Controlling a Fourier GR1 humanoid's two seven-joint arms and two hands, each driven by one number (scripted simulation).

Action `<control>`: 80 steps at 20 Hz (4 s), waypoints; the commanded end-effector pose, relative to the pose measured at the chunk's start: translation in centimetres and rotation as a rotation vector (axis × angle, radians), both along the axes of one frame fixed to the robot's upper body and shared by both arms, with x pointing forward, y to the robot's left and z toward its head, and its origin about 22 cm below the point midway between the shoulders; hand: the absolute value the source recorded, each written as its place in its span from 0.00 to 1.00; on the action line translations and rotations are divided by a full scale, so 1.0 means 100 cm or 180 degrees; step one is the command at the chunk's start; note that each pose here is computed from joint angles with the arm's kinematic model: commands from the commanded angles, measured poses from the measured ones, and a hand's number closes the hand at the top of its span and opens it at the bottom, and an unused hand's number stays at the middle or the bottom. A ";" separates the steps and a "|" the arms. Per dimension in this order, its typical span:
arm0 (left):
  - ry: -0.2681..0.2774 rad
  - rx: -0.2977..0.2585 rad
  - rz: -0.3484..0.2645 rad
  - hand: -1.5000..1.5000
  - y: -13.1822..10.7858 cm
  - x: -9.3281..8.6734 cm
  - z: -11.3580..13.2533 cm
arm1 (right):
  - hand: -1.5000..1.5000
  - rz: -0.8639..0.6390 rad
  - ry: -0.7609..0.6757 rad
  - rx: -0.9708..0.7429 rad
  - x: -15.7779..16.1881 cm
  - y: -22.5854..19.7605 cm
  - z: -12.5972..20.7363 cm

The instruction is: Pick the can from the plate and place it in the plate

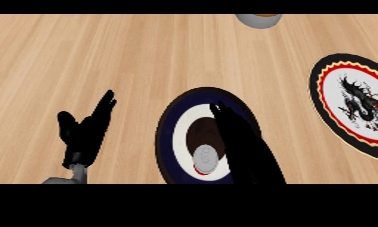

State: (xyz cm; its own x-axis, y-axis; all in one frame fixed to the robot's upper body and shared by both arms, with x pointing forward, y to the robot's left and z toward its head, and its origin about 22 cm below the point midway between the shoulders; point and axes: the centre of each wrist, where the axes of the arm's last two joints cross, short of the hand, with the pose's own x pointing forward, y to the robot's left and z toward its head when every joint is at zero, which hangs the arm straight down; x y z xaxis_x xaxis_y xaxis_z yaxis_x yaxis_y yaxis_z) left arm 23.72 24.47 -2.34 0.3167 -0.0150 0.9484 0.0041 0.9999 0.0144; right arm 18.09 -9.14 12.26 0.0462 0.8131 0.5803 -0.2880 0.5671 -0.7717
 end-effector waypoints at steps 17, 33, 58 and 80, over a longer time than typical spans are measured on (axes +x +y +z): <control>0.0190 -0.0020 0.0008 0.50 -0.006 -0.011 -0.007 | 0.00 -0.0243 0.0262 -0.0537 0.011 0.034 -0.043; 0.0219 -0.0044 0.0029 0.50 0.009 -0.014 -0.016 | 1.00 0.0176 0.0172 -0.0959 0.011 0.032 -0.085; 0.0161 0.0025 -0.0016 0.50 -0.006 0.009 0.001 | 1.00 -0.3334 -0.2042 -0.0341 0.143 -0.009 -0.008; 0.0194 -0.0025 0.0010 0.50 -0.005 -0.004 -0.016 | 1.00 -0.4288 -0.2762 -0.0515 0.123 -0.249 -0.052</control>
State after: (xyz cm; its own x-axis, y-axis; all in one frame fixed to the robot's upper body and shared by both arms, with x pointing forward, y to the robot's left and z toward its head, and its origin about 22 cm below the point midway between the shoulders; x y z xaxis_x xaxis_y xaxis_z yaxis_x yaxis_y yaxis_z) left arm 23.74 24.20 -2.32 0.3116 -0.0129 0.9501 -0.0009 0.9999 0.0139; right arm 31.00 -29.13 6.63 0.4810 0.5378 0.6924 0.8337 -0.0361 -0.5510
